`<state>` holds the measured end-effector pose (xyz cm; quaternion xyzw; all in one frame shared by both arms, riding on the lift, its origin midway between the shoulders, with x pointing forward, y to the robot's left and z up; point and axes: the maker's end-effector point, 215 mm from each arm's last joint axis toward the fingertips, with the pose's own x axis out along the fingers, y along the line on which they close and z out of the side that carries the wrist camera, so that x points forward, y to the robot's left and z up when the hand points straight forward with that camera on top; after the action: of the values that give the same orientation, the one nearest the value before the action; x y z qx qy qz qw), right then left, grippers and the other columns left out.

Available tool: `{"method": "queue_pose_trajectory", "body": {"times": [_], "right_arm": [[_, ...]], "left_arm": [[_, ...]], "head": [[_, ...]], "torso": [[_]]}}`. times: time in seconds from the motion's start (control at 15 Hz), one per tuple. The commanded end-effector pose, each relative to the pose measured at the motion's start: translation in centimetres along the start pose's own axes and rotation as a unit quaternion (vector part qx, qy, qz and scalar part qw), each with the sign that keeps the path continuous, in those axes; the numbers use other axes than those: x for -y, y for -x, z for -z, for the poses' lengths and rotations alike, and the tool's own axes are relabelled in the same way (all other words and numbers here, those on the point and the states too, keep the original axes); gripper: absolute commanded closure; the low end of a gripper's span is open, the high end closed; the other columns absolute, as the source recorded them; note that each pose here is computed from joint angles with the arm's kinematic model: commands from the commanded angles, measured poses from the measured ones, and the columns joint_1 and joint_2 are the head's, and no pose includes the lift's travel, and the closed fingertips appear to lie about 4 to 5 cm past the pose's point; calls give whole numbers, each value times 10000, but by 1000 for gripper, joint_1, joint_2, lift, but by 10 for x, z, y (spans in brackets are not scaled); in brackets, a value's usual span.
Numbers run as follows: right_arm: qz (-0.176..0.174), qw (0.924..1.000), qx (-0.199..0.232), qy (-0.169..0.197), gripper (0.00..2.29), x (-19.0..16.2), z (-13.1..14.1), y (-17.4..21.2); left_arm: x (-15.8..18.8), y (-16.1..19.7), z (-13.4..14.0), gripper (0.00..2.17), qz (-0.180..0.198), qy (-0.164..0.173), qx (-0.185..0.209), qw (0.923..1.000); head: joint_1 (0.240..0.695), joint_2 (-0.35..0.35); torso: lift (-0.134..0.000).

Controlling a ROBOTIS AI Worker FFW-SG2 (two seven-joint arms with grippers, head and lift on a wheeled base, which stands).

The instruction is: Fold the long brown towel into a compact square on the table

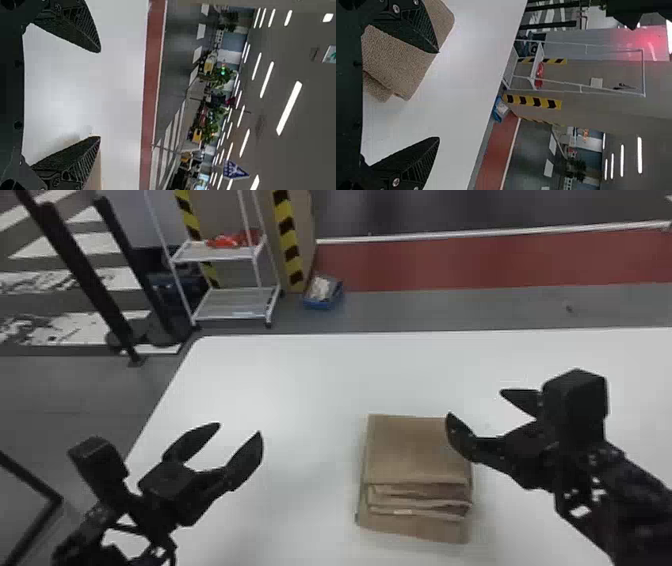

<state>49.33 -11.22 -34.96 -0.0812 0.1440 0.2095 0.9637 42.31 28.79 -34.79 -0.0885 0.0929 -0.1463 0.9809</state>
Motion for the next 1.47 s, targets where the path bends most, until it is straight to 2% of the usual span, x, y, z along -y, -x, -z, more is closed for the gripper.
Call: {"method": "queue_pose_trajectory", "body": {"times": [0.0, 0.13, 0.27, 0.4, 0.53, 0.67, 0.93, 1.4], "right_arm": [[485, 9988, 76, 15, 117, 5, 9, 18], [855, 9958, 262, 193, 117, 13, 14, 38], [912, 9933, 654, 264, 120, 15, 7, 55], [998, 9858, 1345, 84, 120, 29, -9, 74], [1082, 9786, 1744, 133, 124, 39, -11, 89], [1087, 9792, 1708, 154, 124, 44, 1, 91], [1087, 9790, 1724, 40, 124, 44, 2, 96], [994, 9837, 1499, -81, 124, 36, 15, 88]], "left_arm": [[-12, 14, -12, 124, -478, -90, 255, 9985], [-20, 27, -12, 130, -1008, -167, 338, 9942], [-27, 38, -6, 124, -1534, -461, 307, 9866], [-22, 47, -13, 120, -1703, -762, 542, 9809], [-14, 52, -22, 117, -1773, -1000, 809, 9757], [-12, 56, -22, 117, -1787, -1103, 849, 9740], [-8, 64, -17, 117, -1780, -1162, 783, 9740], [-13, 76, -14, 117, -1846, -1225, 674, 9728]], "head": [[695, 201], [695, 224], [695, 227], [695, 238], [695, 228], [695, 209], [695, 179], [695, 198]], "torso": [[-124], [-124], [-124], [-124], [-124], [-124], [-124], [-124]]}}
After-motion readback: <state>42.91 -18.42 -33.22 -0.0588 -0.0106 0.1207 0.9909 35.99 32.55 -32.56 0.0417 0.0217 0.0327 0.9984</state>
